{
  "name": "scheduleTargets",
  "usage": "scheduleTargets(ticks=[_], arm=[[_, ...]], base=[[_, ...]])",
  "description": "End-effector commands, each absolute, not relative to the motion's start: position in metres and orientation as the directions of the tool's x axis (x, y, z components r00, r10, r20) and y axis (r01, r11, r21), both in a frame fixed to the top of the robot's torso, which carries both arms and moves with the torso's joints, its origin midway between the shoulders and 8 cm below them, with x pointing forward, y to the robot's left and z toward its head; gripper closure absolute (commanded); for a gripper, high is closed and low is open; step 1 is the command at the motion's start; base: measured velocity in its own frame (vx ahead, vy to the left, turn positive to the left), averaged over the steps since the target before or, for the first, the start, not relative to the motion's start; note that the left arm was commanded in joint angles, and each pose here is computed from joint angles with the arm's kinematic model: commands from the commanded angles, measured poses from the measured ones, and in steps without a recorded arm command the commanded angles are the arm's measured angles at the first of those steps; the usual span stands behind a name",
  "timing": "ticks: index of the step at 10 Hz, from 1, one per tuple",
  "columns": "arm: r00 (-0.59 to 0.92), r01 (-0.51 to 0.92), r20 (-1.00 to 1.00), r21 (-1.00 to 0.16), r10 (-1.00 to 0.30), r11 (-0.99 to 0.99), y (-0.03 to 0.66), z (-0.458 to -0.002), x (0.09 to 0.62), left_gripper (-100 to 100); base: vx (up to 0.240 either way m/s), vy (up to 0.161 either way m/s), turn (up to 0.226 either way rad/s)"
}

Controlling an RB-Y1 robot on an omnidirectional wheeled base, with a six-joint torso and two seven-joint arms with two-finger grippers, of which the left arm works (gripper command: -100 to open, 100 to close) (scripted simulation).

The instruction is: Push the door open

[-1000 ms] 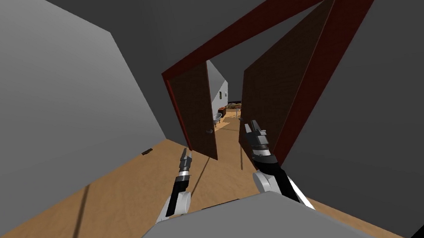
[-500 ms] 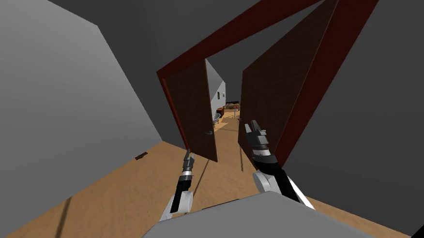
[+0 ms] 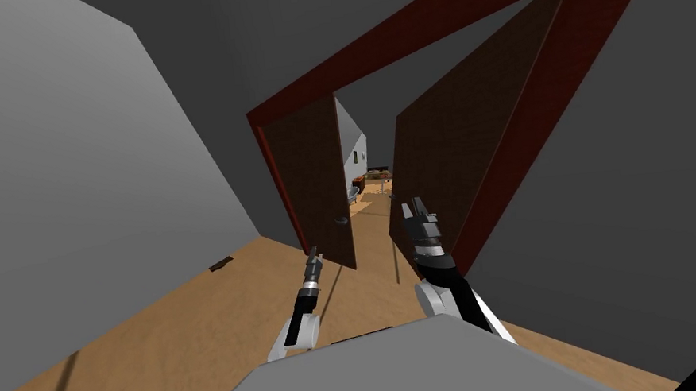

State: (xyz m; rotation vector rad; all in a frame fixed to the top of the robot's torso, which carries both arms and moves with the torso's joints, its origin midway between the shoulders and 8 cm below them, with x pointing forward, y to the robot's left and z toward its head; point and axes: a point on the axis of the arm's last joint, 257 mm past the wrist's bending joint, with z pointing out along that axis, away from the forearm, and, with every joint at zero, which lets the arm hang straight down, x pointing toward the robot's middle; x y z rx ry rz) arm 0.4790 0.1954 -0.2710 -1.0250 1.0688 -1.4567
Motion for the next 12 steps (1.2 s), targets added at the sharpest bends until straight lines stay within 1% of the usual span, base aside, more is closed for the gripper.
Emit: scheduleTargets(ticks=[1, 12], arm=[[-0.132, 0.221, 0.059, -0.971, -0.990, -0.087, 0.190, -0.280, 0.480, -100], [-0.186, 0.125, 0.030, -0.991, -0.982, -0.054, 0.157, -0.332, 0.487, -100]], base=[[0.088, 0.040, -0.072], [0.084, 0.047, -0.073]])
